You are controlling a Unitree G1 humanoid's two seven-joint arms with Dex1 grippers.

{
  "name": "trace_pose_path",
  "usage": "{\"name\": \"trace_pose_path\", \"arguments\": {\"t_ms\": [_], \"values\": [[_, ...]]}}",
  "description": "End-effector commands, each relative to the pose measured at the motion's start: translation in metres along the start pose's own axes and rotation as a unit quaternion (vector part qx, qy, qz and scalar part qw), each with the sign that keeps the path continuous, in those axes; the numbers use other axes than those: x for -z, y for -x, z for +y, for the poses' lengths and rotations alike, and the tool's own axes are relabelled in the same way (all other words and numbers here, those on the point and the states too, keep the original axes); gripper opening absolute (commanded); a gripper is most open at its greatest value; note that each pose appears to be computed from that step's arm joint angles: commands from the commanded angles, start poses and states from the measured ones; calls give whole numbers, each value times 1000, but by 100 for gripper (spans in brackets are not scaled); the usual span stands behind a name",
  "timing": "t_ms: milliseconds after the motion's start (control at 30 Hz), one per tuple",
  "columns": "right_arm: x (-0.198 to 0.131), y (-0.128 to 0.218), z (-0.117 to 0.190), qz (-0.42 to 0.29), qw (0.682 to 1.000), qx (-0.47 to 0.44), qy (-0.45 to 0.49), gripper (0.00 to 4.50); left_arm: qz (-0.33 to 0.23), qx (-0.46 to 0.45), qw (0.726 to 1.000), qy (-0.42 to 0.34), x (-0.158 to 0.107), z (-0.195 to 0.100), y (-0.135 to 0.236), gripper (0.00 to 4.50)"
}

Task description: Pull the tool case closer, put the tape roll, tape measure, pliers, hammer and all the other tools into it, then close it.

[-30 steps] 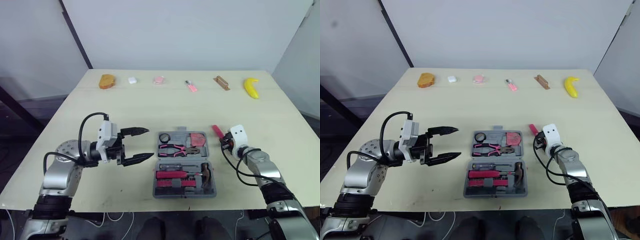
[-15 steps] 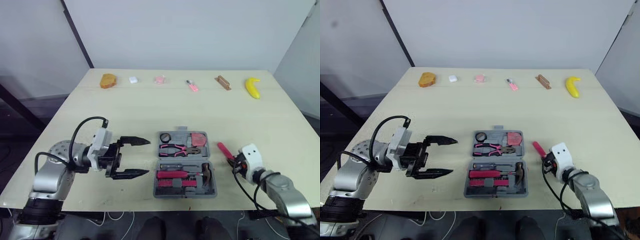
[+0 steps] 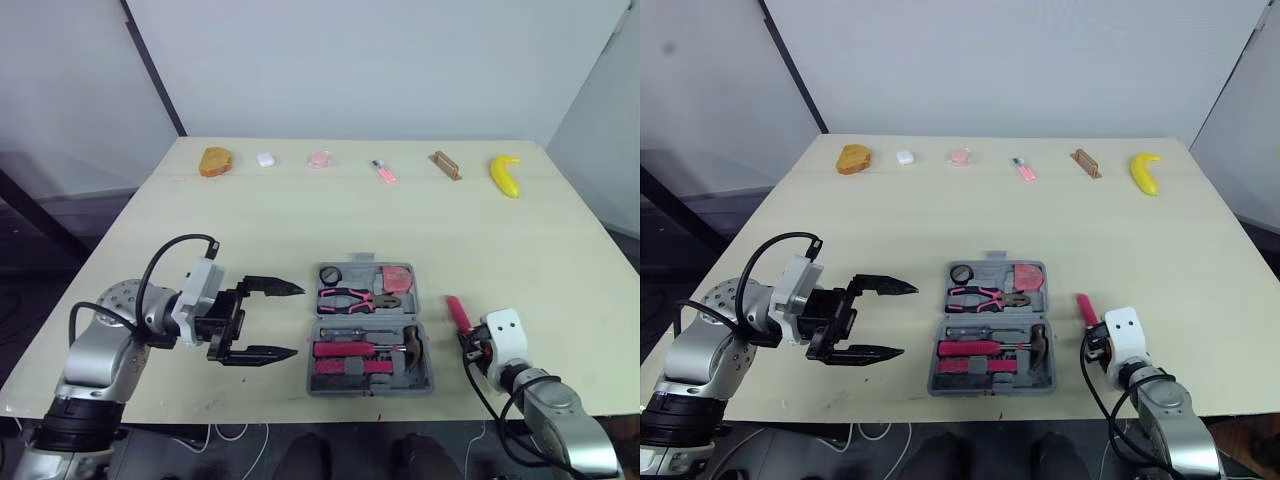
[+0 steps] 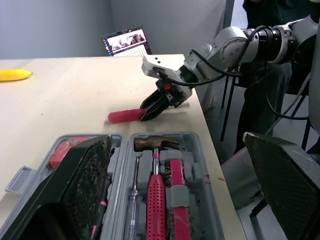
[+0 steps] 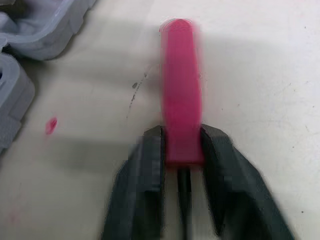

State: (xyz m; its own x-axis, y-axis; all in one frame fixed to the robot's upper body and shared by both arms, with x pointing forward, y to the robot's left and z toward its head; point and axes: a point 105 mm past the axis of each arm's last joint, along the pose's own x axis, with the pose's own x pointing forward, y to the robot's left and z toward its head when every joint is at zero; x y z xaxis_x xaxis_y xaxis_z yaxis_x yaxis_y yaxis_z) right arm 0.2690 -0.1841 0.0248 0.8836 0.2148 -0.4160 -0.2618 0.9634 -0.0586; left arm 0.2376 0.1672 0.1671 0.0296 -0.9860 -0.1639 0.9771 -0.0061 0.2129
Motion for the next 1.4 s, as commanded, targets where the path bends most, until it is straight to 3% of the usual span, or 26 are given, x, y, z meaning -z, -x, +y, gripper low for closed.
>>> {"name": "trace_pose_path", "arguments": {"t_ms": [33,133,533,567,633,667,700,800,867,1167,1400], "values": [[-4,6,-7,-26,1000,10,5,318,0,18,1000,-21,-11,-2,0,450],[-2,10,-4,-44,999,0,-3,443,2,17,1000,-21,-10,-1,2,450],[11,6,-3,-75,995,32,-51,443,4,15,1000,-24,-11,2,2,450],[11,6,-3,-78,995,34,-52,390,4,15,1000,-24,-12,2,2,450],[11,6,-4,-81,995,36,-52,329,3,15,1000,-24,-12,3,2,450],[11,6,-4,-83,995,37,-51,271,3,15,1000,-24,-12,3,2,450],[10,5,-5,-85,994,39,-49,253,3,15,1000,-23,-12,3,2,450],[8,4,-7,-90,994,42,-43,138,2,15,1000,-22,-12,3,2,450],[7,3,-6,-93,994,38,-36,43,2,14,1000,-22,-11,3,3,450],[-3,9,-16,-100,995,21,14,36,0,7,1000,-21,-9,2,4,450],[-38,22,-7,-123,984,-99,77,36,1,4,1000,-22,-7,2,7,450]]}}
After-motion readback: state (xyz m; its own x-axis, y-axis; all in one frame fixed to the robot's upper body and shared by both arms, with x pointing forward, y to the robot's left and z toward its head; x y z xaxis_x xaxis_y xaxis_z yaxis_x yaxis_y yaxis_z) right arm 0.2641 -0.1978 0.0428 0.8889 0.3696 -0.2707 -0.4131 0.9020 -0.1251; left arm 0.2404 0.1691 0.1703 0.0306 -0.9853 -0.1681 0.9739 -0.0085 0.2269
